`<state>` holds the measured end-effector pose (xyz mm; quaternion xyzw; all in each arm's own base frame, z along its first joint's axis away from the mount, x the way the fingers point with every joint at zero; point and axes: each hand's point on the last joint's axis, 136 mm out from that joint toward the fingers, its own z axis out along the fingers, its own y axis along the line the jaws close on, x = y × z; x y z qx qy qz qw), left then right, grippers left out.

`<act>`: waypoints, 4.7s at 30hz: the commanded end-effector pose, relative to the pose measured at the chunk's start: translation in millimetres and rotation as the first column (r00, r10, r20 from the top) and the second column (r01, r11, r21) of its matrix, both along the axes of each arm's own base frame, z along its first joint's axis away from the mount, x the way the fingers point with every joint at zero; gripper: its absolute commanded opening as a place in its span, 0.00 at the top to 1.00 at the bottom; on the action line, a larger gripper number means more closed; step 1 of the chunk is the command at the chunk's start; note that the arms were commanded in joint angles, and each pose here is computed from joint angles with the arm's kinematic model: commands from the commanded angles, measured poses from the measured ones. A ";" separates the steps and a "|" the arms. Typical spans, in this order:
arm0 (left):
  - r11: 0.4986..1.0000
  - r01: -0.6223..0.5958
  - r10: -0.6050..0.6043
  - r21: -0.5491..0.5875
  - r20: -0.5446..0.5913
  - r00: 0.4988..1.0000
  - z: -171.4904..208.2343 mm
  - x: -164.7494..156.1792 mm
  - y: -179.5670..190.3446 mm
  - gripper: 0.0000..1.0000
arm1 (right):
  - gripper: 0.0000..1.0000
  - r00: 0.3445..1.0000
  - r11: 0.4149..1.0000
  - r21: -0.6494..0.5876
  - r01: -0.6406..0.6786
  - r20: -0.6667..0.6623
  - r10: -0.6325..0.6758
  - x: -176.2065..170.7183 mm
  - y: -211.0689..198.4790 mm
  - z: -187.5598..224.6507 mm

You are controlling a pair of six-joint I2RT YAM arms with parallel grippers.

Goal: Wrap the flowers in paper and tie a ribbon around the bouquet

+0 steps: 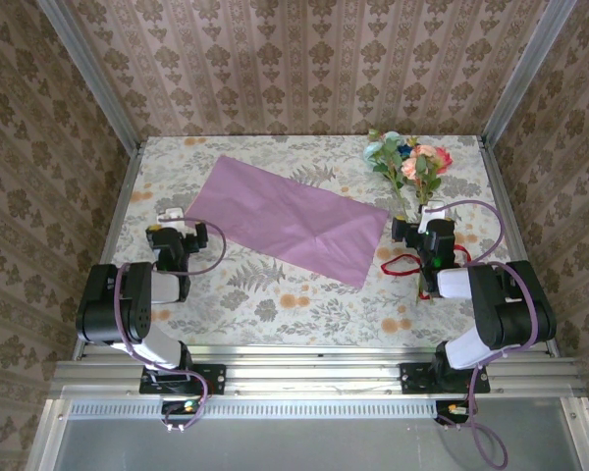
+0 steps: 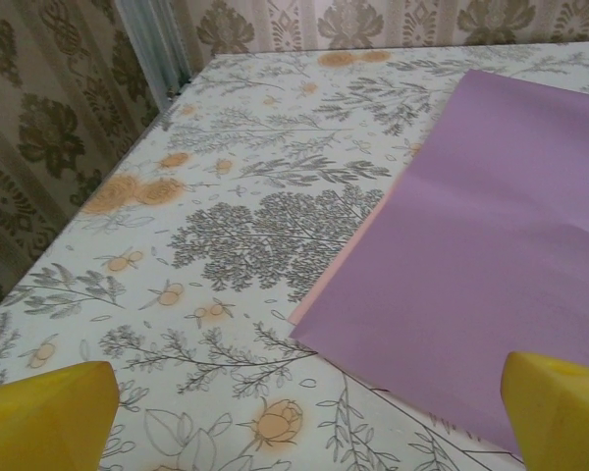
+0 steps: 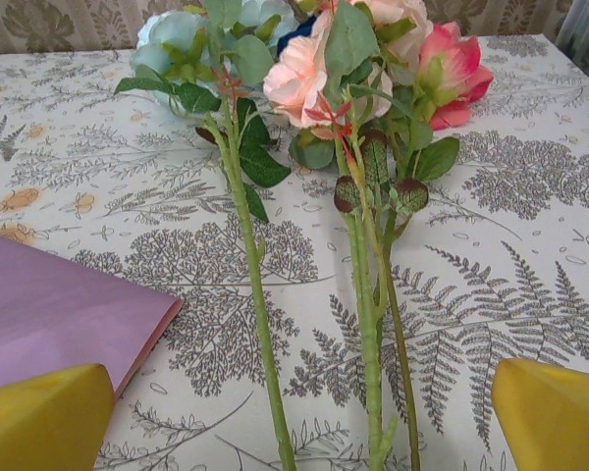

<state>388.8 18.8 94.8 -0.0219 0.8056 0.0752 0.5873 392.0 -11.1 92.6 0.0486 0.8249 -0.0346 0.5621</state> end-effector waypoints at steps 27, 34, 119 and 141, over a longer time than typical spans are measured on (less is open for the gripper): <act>0.704 -0.454 -0.193 -0.546 -0.762 0.618 14.8 -81.1 -203.2 0.00 | 0.53 0.647 0.939 0.338 -0.065 -0.702 0.297 -64.5 174.1 18.4; 0.671 -0.458 -0.280 -0.583 -0.771 0.572 -7.7 -56.7 -213.4 0.05 | 0.59 0.562 0.941 0.329 -0.081 -0.764 0.316 -57.4 186.9 -12.0; 0.652 -0.464 -0.334 -0.599 -0.777 0.534 -33.3 -70.0 -202.0 0.56 | 1.00 0.239 0.732 0.211 -0.648 -0.856 0.459 -162.9 303.3 -43.9; 0.588 -0.551 -0.185 -0.592 -0.762 0.621 -24.6 -15.2 -102.5 0.53 | 0.62 0.293 0.838 0.284 -0.465 -0.844 0.449 -131.4 282.8 -33.6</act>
